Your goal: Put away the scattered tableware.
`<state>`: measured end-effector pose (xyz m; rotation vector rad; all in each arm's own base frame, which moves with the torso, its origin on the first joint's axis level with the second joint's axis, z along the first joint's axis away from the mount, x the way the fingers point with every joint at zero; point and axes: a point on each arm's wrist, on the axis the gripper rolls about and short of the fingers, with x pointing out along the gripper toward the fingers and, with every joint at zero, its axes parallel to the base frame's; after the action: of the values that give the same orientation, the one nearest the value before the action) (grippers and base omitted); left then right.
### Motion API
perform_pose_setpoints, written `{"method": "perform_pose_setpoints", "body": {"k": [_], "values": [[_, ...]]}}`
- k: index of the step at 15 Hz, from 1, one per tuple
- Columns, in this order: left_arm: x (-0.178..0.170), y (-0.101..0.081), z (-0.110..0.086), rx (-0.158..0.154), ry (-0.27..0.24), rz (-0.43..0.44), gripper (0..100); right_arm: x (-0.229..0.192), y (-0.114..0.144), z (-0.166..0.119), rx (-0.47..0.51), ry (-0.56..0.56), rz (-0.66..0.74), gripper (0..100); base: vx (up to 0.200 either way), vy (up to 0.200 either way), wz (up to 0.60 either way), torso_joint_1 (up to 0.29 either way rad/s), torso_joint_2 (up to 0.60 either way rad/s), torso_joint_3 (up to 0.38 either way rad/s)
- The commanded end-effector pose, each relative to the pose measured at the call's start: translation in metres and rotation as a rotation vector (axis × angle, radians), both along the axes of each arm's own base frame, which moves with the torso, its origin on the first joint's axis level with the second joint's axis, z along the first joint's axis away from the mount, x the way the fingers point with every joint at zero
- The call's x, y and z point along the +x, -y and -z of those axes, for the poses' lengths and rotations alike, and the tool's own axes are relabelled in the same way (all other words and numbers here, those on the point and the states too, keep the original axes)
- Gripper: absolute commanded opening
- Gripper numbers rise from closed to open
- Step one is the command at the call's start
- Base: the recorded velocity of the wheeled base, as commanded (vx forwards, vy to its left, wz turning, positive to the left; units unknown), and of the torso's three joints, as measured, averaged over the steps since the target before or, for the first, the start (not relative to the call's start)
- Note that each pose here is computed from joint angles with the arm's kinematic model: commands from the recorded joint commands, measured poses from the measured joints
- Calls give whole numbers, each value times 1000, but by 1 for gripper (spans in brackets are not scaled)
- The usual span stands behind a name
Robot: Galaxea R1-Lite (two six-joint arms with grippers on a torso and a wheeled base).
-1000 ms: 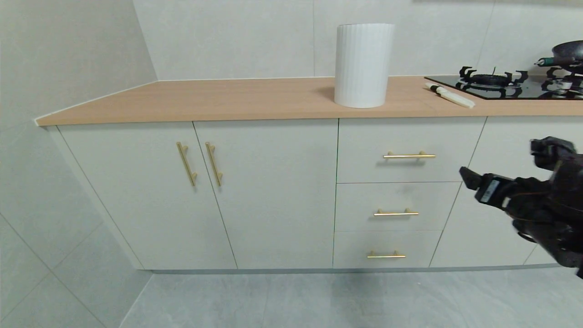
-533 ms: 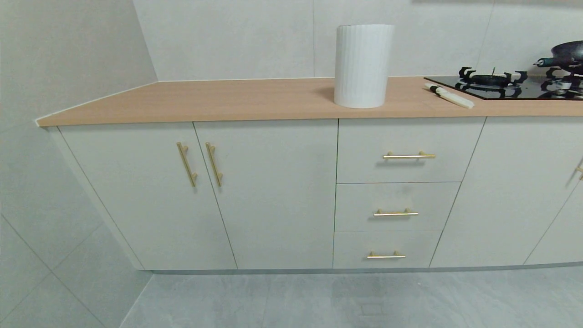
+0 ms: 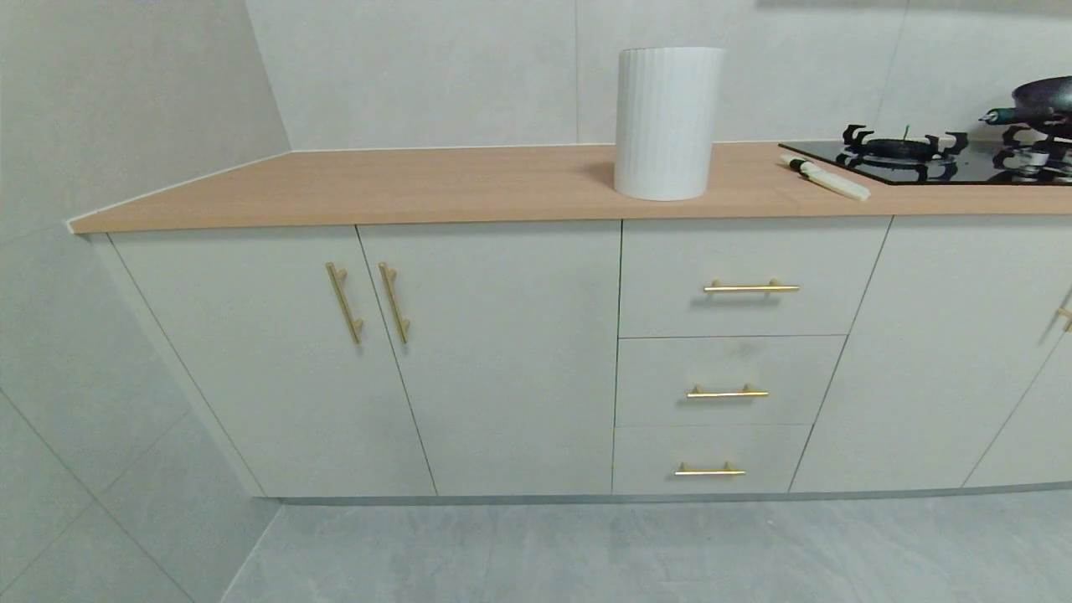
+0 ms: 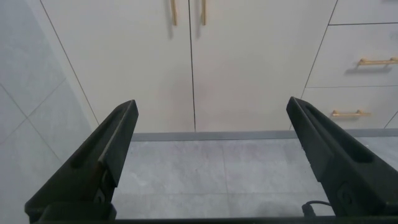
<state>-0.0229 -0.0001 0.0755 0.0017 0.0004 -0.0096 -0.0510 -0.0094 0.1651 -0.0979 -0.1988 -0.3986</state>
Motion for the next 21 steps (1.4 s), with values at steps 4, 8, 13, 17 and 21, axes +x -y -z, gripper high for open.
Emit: {"method": "perform_pose_setpoints", "body": {"k": [4, 8, 13, 17, 21], "values": [[0, 0, 0, 0, 0, 0, 100, 19, -3, 63, 16, -108, -104, 100, 0, 0, 0, 0, 0, 0], [0, 0, 0, 0, -1, 0, 100, 28, -8, 87, 78, -172, -353, 100, 0, 0, 0, 0, 0, 0], [0, 0, 0, 0, 2, 0, 100, 28, -9, 90, 81, -205, -392, 100, 0, 0, 0, 0, 0, 0], [0, 0, 0, 0, 0, 0, 100, 28, -9, 90, 107, -200, -392, 100, 0, 0, 0, 0, 0, 0], [0, 0, 0, 0, 0, 0, 100, 28, -9, 90, 104, -200, -391, 100, 0, 0, 0, 0, 0, 0]]}}
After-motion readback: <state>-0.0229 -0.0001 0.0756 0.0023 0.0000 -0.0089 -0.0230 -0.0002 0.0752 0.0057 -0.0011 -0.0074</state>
